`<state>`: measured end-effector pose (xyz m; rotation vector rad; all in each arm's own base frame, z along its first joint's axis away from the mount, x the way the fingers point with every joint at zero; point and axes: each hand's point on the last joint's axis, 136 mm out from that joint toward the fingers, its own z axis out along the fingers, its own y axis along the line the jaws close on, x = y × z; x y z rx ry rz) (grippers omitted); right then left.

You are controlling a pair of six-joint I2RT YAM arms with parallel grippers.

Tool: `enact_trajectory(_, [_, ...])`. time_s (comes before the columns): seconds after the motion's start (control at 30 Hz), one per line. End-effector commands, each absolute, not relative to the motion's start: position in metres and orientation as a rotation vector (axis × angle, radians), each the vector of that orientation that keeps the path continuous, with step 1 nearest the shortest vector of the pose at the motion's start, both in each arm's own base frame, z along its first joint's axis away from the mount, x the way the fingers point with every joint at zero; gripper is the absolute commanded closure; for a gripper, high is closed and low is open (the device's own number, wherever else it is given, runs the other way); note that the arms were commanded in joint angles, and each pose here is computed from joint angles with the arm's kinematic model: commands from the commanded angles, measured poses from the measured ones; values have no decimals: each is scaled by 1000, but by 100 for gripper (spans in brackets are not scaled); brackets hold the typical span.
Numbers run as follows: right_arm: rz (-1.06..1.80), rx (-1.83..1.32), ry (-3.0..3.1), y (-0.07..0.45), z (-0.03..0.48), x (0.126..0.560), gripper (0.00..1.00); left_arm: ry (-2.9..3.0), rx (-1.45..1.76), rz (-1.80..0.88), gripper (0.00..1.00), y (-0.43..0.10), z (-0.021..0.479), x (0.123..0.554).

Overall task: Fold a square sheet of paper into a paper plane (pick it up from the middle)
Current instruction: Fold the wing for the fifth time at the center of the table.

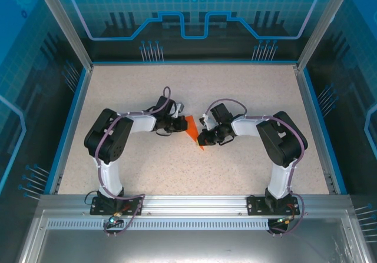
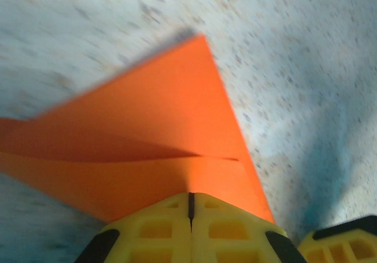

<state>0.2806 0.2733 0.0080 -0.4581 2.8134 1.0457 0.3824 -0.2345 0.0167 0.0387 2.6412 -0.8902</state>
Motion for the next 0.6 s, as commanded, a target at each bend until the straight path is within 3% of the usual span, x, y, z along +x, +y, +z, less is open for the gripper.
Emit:
enact_trajectory(0.0, [699, -338, 3181, 209, -56, 229, 100, 2649, -54, -711, 95, -194, 6, 411])
enact_trajectory(0.33, [701, -339, 3172, 210, -54, 230, 100, 2667, -187, -620, 94, -161, 1, 437])
enact_trajectory(0.57, [706, -341, 3169, 211, -52, 232, 100, 2585, -188, -638, 89, -159, 44, 448])
